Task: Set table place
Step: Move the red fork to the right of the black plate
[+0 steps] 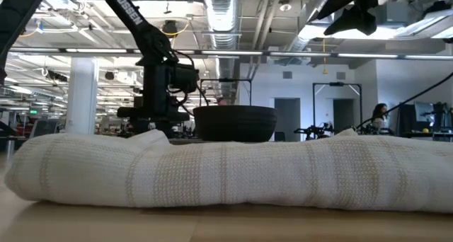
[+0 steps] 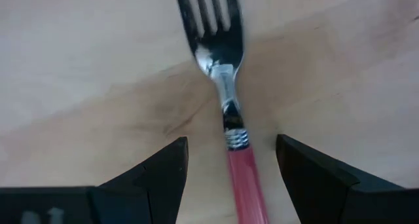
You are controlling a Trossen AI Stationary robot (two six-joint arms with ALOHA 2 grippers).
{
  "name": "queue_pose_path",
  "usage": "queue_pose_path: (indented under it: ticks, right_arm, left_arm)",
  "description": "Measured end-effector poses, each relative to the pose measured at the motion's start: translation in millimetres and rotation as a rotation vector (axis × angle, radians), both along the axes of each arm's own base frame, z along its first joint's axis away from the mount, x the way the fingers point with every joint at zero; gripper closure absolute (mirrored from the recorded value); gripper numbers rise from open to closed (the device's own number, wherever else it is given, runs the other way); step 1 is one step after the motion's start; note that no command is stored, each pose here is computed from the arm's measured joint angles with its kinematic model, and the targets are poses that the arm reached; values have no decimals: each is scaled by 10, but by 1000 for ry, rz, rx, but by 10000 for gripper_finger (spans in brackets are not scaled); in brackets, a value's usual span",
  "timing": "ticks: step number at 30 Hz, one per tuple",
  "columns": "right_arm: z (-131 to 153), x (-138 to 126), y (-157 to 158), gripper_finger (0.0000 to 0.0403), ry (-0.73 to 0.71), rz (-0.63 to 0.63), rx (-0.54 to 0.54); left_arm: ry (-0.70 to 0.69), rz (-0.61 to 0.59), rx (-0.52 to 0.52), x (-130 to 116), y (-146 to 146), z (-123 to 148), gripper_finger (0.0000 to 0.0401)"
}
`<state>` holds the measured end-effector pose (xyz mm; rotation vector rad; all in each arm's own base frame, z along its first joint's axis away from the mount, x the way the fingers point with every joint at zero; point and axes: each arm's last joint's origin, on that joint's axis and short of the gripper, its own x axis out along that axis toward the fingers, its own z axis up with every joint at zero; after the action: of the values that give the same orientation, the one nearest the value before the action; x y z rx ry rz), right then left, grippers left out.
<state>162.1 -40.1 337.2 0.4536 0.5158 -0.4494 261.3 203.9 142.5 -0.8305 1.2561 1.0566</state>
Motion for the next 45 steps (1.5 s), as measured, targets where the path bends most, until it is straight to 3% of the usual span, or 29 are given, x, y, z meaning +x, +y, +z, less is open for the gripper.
queue_pose_path:
  ticks: [5, 12, 25, 38, 45]
  right_arm:
    - [-1, 6, 12, 143, 8, 21, -21]
    - [-1, 5, 11, 143, 8, 19, -23]
    - [-1, 6, 11, 143, 9, 20, -25]
    - [0, 7, 9, 143, 1, 7, -7]
    - [-19, 55, -1, 143, 9, 0, 7]
  left_arm:
    - [0, 8, -66, 10, -1, -103, 177]
    - [-10, 11, -77, 7, 8, -115, 192]
    - [-39, -31, -93, 20, 18, -121, 373]
    - [-46, -74, -78, 31, 28, -125, 371]
    - [-95, -179, -89, 37, 28, -70, 371]
